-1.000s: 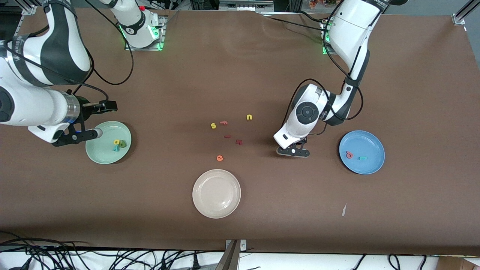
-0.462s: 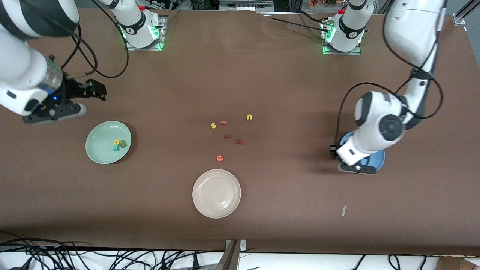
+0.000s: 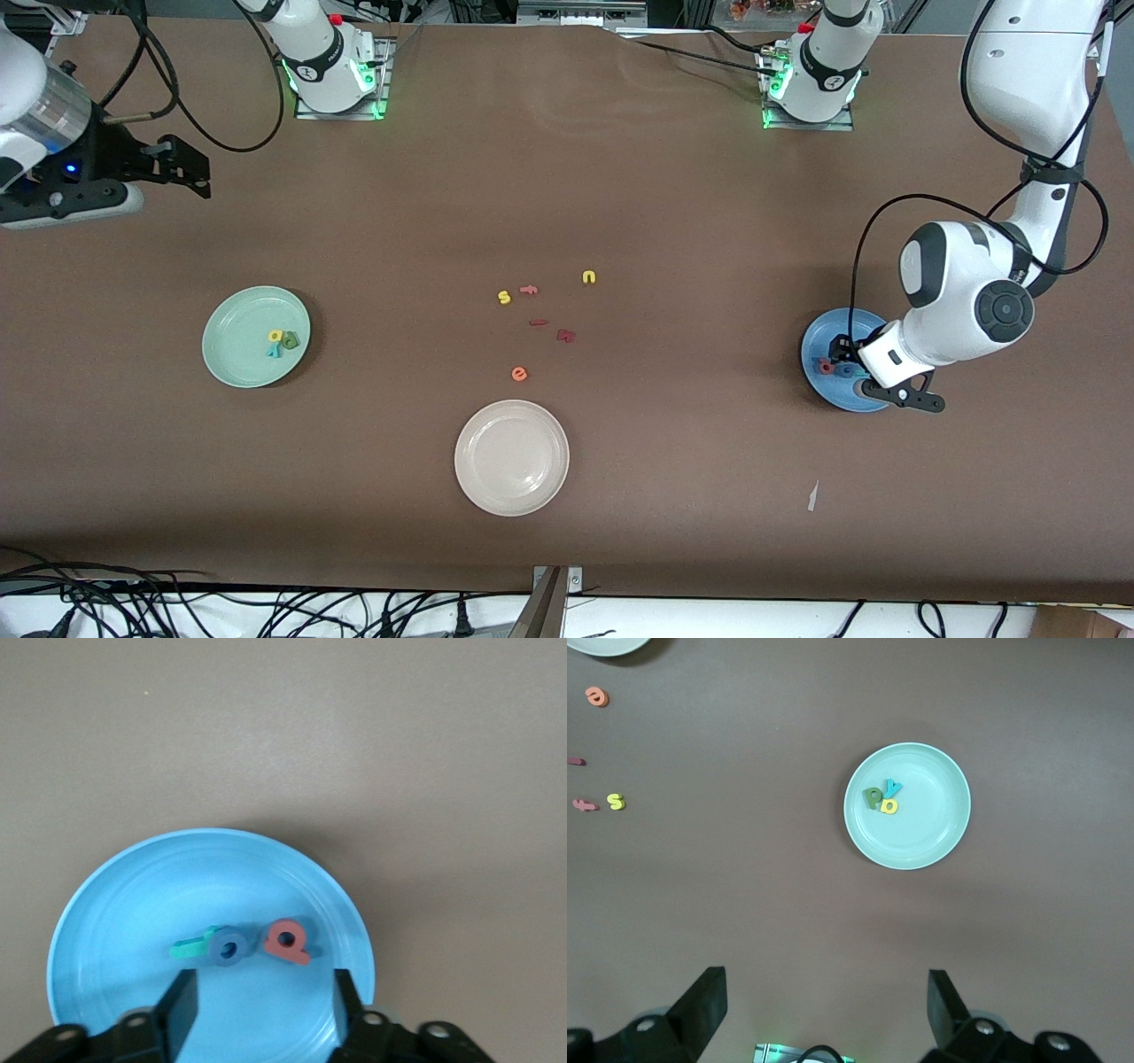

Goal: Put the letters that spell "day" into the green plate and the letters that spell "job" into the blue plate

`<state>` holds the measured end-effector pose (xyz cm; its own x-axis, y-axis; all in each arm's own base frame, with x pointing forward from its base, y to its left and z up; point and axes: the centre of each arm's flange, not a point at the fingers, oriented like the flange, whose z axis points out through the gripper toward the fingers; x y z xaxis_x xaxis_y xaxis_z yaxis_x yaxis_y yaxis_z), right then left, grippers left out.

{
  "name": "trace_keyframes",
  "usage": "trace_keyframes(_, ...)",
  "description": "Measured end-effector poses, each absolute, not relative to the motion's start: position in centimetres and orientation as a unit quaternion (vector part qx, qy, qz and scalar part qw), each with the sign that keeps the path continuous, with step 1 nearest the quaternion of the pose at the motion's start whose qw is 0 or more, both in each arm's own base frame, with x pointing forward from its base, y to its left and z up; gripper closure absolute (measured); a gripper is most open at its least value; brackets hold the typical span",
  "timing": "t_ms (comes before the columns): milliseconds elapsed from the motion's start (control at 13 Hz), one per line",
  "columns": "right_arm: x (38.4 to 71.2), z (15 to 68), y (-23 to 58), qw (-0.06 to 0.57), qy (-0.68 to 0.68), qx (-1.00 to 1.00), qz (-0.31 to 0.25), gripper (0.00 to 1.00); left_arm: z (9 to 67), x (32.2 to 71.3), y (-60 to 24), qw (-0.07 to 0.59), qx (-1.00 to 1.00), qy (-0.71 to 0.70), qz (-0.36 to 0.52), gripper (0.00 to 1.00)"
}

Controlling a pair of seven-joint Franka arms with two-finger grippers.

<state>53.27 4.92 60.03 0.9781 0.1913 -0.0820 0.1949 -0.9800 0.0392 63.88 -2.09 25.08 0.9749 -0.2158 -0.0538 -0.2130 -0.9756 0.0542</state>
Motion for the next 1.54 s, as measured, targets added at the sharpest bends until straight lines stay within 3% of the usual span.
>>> trace_keyframes(154, 53.3, 60.2, 3.6, 0.016, 0.083, 0.996, -0.037, 0.0, 26.6, 63.4, -1.7, 0.023, 0.994, -0.105, -0.016, 0.04)
trace_keyframes(231, 53.3, 60.1, 3.0, 0.012, 0.077, 0.996, -0.038, 0.0, 27.4, 62.5, -1.3, 0.022, 0.994, -0.102, -0.013, 0.0)
trace_keyframes(462, 53.4, 59.9, 3.0, -0.003, 0.049, 0.998, -0.038, 0.0, 31.2, 59.6, -0.5, 0.02, 0.995, -0.095, 0.007, 0.0)
trace_keyframes(692, 53.4, 59.7, 3.4, -0.003, 0.044, 0.998, -0.039, 0.0, 39.4, 57.8, 0.1, 0.019, 0.995, -0.092, 0.037, 0.0)
trace_keyframes(1231, 53.4, 59.4, 3.4, -0.002, 0.041, 0.998, -0.043, 0.0, 57.5, 48.3, 2.0, 0.006, 1.0, -0.026, 0.004, 0.0)
trace_keyframes(1538, 53.5, 59.3, 3.2, -0.002, 0.039, 0.998, -0.044, 0.0, 63.2, 47.4, -1.3, -0.004, 0.999, 0.032, -0.005, 0.0)
